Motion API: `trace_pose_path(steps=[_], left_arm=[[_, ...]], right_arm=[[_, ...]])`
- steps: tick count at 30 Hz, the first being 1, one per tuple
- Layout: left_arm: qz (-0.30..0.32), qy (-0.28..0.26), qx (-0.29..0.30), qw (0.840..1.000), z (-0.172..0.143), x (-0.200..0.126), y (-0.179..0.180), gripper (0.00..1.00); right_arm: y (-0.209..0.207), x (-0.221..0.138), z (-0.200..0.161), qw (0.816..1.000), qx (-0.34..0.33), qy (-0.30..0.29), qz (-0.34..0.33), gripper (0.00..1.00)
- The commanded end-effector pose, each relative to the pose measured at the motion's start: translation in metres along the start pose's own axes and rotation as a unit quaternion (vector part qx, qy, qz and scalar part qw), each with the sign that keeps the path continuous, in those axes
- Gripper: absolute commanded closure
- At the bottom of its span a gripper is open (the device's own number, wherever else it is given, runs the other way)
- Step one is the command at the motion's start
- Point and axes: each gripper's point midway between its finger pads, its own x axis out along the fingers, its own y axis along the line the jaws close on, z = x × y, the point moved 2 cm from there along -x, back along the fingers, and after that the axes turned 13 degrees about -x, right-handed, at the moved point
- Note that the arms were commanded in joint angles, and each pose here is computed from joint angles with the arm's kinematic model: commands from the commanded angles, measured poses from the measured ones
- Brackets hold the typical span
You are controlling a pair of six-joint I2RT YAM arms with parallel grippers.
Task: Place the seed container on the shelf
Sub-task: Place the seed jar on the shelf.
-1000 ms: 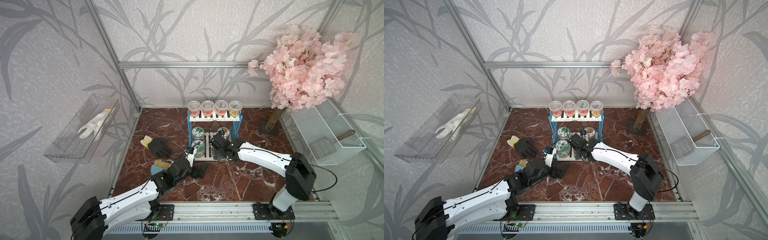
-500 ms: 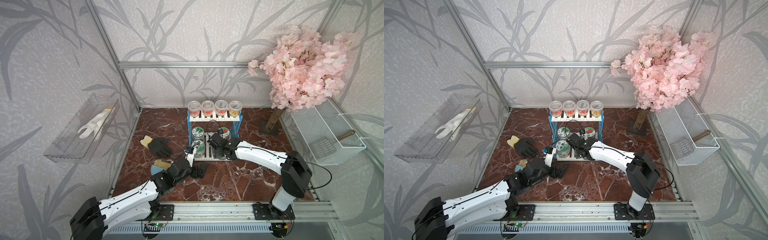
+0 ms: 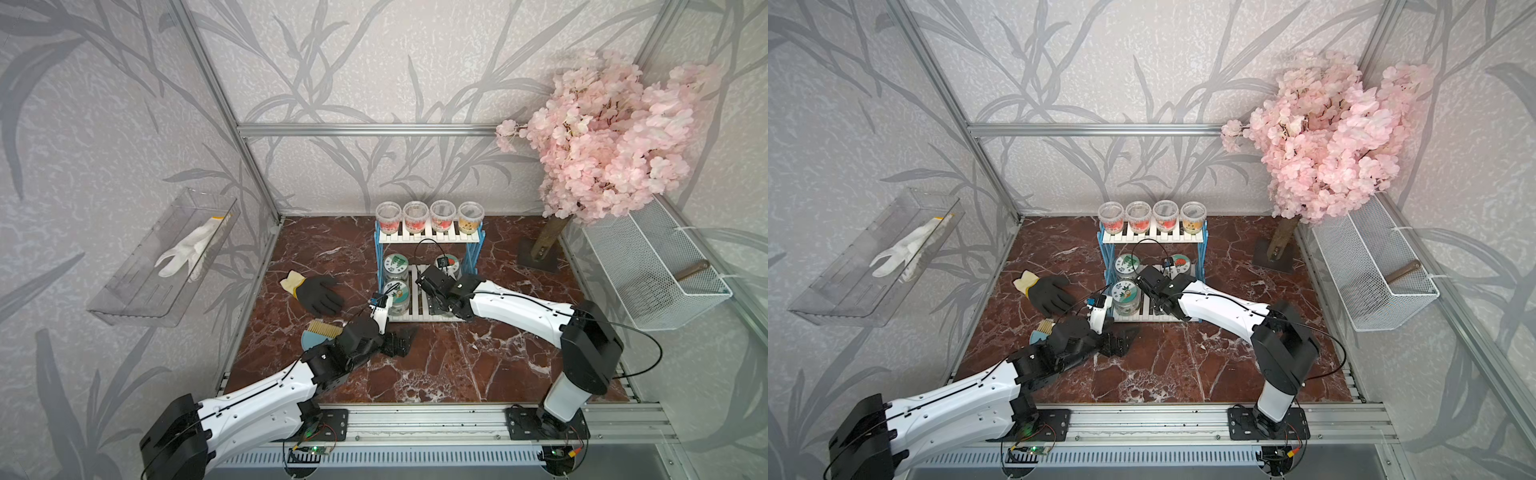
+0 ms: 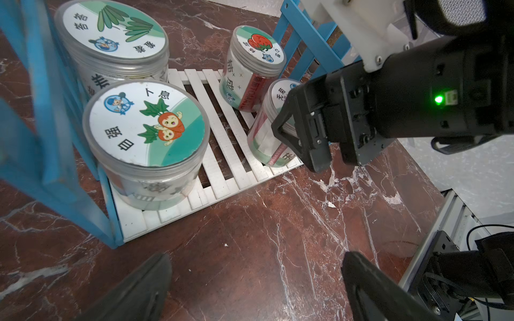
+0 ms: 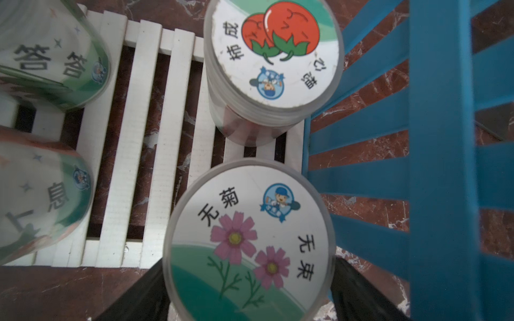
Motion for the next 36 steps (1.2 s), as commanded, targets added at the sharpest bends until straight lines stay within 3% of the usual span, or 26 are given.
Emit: trace_pose_path(steps=[1, 10, 15, 36], left_arm=[[-0.006, -0.013, -0.003, 1.0, 0.0084, -0.0035, -0.0044, 0.0], [-0.006, -0.014, -0.003, 1.0, 0.0096, -0.0038, -0.005, 0.0], [-0.006, -0.011, -0.003, 1.0, 0.0081, -0.0022, -0.0047, 0.0], [-0.003, -0.012, 0.0, 1.0, 0.0096, -0.0022, -0.005, 0.0]], right_arm=[[-0.0096, 0.0039, -0.0051, 0.999, -0.008, 0.016, -0.03, 0.09], [-0.0102, 0.0014, -0.003, 1.0, -0.008, 0.012, -0.027, 0.06], [-0.0044, -0.0004, 0.0008, 1.0, -0.003, 0.005, -0.004, 0.1], [-0.0119, -0.0019, 0.004, 1.0, -0.01, -0.004, -0.027, 0.1]])
